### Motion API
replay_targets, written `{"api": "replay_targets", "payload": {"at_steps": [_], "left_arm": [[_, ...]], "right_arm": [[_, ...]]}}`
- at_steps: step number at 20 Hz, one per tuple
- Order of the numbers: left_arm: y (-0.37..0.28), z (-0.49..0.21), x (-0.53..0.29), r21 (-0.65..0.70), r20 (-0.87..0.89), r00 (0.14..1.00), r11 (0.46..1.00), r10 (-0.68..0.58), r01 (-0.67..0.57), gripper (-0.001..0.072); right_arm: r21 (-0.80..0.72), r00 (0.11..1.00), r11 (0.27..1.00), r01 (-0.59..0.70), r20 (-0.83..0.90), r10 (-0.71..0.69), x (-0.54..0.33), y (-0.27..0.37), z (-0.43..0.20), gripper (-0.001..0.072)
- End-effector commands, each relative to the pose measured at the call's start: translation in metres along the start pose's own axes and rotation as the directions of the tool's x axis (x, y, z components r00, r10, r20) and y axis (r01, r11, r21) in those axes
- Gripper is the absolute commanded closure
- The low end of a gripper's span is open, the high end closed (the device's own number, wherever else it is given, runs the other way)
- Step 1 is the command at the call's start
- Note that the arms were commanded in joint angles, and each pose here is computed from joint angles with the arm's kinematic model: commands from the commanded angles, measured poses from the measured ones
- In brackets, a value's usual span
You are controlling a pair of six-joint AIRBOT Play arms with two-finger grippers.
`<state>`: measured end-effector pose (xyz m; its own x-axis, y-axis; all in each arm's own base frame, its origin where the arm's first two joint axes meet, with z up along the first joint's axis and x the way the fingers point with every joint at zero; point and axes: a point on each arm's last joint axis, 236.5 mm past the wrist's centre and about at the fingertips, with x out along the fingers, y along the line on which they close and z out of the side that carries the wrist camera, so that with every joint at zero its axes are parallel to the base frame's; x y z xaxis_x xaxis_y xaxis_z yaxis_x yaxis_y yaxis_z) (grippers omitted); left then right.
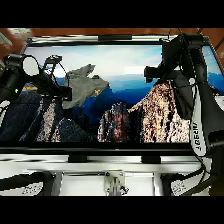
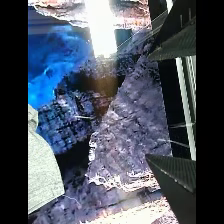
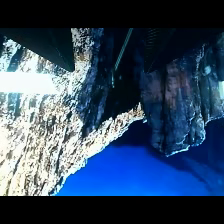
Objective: Fold the shirts.
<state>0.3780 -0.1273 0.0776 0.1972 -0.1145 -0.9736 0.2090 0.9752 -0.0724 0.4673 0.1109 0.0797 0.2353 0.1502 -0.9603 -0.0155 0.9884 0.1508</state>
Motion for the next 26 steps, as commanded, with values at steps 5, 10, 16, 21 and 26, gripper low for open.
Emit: {"api": "replay_targets", "payload": {"at_steps": [5, 10, 16, 21, 26], "left_arm": [[0.0, 0.0, 0.0, 0.0, 0.0, 1.0, 1.0, 0.0, 0.0, -0.0005], [0.0, 0.0, 0.0, 0.0, -0.001, 1.0, 1.0, 0.0, 0.0, -0.0005], [0.0, 0.0, 0.0, 0.0, 0.0, 1.0, 1.0, 0.0, 0.0, -0.0005], [-0.001, 0.019, 0.006, 0.0, 0.063, 0.998, 1.0, -0.006, 0.006, -0.0006], [-0.004, 0.019, 0.02, -0.003, 0.037, 0.999, 1.0, -0.015, 0.015, -0.0005]], "right_arm": [[-0.001, 1.0, 1.0, 0.0, 0.001, 0.0, 0.0, 0.0, 0.0, 0.0165], [-0.001, 1.0, 1.0, 0.0, 0.001, 0.0, 0.0, 0.0, 0.0, 0.0165], [-0.001, 1.0, 1.0, -0.001, 0.001, 0.001, 0.0, 0.001, 0.0, 0.0165], [0.0, 1.0, 1.0, -0.001, 0.002, 0.001, 0.0, 0.001, 0.0, 0.0165], [-0.001, 1.0, 1.0, 0.01, 0.014, -0.01, 0.0, -0.002, 0.003, 0.0165]]}}
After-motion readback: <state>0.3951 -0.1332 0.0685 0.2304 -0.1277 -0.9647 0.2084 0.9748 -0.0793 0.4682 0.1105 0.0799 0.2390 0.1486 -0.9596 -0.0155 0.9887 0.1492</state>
